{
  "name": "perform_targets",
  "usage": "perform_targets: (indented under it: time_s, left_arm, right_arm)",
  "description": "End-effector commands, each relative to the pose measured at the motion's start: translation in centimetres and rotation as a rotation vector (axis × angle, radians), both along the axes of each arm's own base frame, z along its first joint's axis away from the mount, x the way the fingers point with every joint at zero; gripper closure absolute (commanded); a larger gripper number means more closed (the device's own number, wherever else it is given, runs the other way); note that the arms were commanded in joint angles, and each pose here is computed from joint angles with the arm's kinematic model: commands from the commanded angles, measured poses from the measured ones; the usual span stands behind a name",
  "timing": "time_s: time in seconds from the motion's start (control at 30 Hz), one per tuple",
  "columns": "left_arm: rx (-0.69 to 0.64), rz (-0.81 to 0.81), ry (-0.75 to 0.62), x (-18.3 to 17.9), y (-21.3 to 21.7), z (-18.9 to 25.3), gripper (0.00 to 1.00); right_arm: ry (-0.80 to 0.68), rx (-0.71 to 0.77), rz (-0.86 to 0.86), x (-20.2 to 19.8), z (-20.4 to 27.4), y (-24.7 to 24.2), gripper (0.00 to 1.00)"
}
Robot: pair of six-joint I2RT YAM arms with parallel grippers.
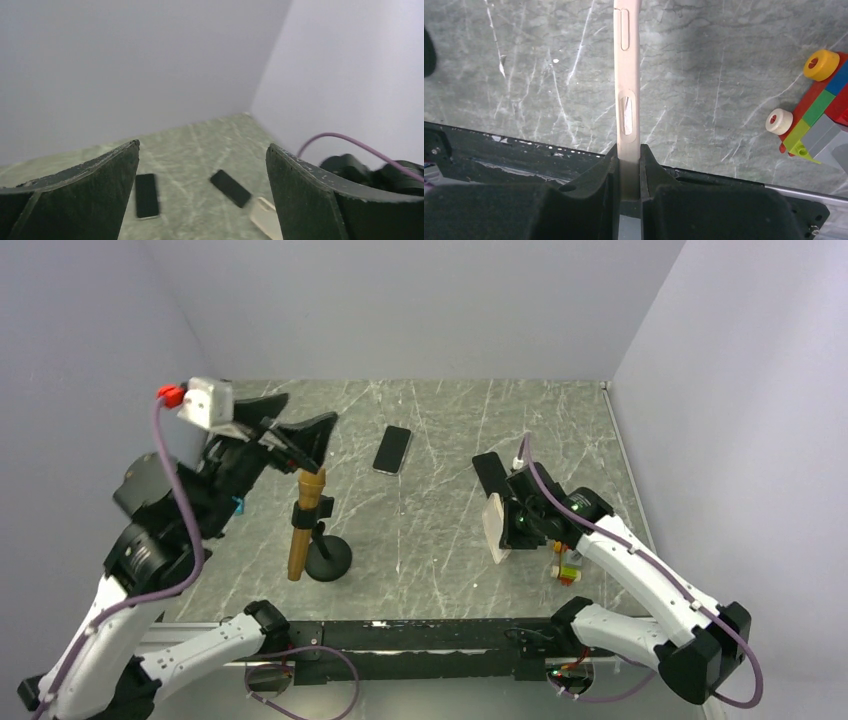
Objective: Take the phone out of the phone case
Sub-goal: Place the phone case at the center of the board.
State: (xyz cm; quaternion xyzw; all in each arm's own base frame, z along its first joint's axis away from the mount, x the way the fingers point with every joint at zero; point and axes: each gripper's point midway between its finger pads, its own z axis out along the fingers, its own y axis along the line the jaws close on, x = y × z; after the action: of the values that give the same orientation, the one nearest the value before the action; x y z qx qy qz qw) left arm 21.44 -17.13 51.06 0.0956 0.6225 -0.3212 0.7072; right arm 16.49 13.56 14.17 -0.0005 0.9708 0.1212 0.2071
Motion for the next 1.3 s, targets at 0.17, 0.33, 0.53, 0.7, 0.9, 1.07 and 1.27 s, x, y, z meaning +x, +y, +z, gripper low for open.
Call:
perform_targets:
  time_s: [0.17, 0.33, 0.53, 0.7, 0.9, 1.07, 1.27]
  left_arm:
    - [0.127, 0.453, -0.169, 0.4, 9.9, -2.1, 0.01]
    - [0.093, 0.506, -0.210, -0.5, 11.7, -3.9, 0.01]
    - [0.066, 0.581, -0.218, -0.9, 13.5, -5.4, 0.01]
    - [0.055, 0.608, -0.247, -1.3, 14.2, -5.9, 0.01]
    - [0.039, 0.607, -0.263, -1.6, 14.4, -6.1, 0.02]
    - [0.038, 0.588, -0.254, -1.4, 13.9, -6.2, 0.02]
    - [0.035, 0.615, -0.245, -1.3, 14.3, -6.4, 0.01]
  right_arm:
    - [-0.033, -0.025, -0.070, 1.9, -1.5, 0.0, 1.00]
    - [-0.048, -0.031, -0.083, 3.0, -3.2, 0.4, 1.00]
    - [-0.045, -0.082, -0.102, 3.8, -5.4, -0.6, 1.00]
    - [-0.019, -0.030, -0.099, 4.1, -6.3, -0.4, 0.97]
    - [0.048, -0.064, -0.135, 3.6, -7.4, -1.1, 0.94]
    - [0.063, -0.089, -0.150, 3.4, -7.1, -1.5, 0.78]
    - [0.051, -0.220, -0.216, 4.0, -6.2, -3.7, 0.51]
